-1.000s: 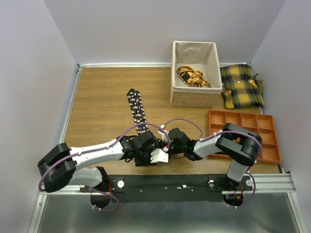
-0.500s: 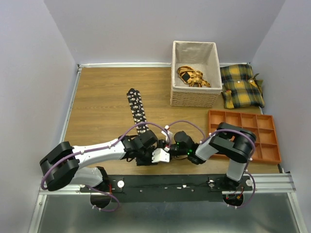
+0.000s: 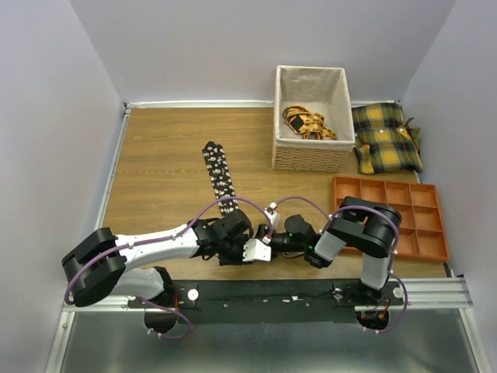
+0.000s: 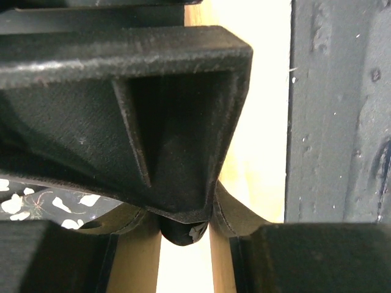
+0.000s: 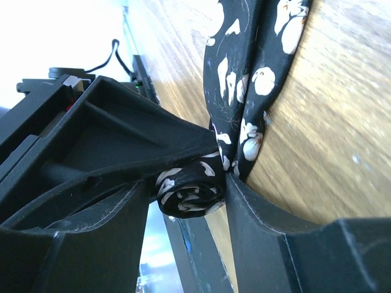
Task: Roll the ties
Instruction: Roll the tie at the center of the board.
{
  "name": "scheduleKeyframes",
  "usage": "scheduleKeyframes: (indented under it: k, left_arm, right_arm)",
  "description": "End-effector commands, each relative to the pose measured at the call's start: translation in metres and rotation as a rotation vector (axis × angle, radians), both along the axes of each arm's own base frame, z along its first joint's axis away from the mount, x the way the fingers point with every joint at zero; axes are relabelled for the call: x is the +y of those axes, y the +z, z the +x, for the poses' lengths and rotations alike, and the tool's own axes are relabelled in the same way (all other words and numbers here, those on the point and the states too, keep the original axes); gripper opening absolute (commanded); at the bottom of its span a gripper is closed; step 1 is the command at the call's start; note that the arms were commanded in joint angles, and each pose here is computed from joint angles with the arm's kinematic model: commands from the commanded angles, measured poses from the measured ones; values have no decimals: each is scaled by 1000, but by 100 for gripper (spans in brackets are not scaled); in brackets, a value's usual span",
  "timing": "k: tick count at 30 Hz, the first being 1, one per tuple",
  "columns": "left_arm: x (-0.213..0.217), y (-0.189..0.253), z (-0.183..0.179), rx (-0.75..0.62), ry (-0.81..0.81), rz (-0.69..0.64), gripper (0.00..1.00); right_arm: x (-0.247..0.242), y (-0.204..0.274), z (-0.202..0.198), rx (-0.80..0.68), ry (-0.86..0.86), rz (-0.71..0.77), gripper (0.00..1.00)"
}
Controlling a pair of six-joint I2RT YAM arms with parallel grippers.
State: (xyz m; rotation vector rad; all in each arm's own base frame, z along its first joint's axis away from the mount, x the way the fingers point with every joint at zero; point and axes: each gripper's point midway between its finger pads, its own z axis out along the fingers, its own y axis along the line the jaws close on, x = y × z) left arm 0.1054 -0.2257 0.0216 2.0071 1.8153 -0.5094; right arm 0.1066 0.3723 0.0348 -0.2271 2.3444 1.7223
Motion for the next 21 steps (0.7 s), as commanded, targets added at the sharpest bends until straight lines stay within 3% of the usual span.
scheduleKeyframes:
  k: [1,17,20,21]
  left_arm:
    - [-5,-6,1,-16,-29,-26,1]
    - [1,-5,-2,25,-53,0,1]
    - [-4,0,0,52,-55,-21,1]
    - [-4,-1,-1,72,-60,-14,1]
  right_arm:
    - [-32,-38,-21,8,40,-212,60]
    - [-47,-13,-18,-142,11,-139,61]
    - [-51,-1,-9,-299,2,-149,61]
    - [-54,-1,-3,-421,24,-179,61]
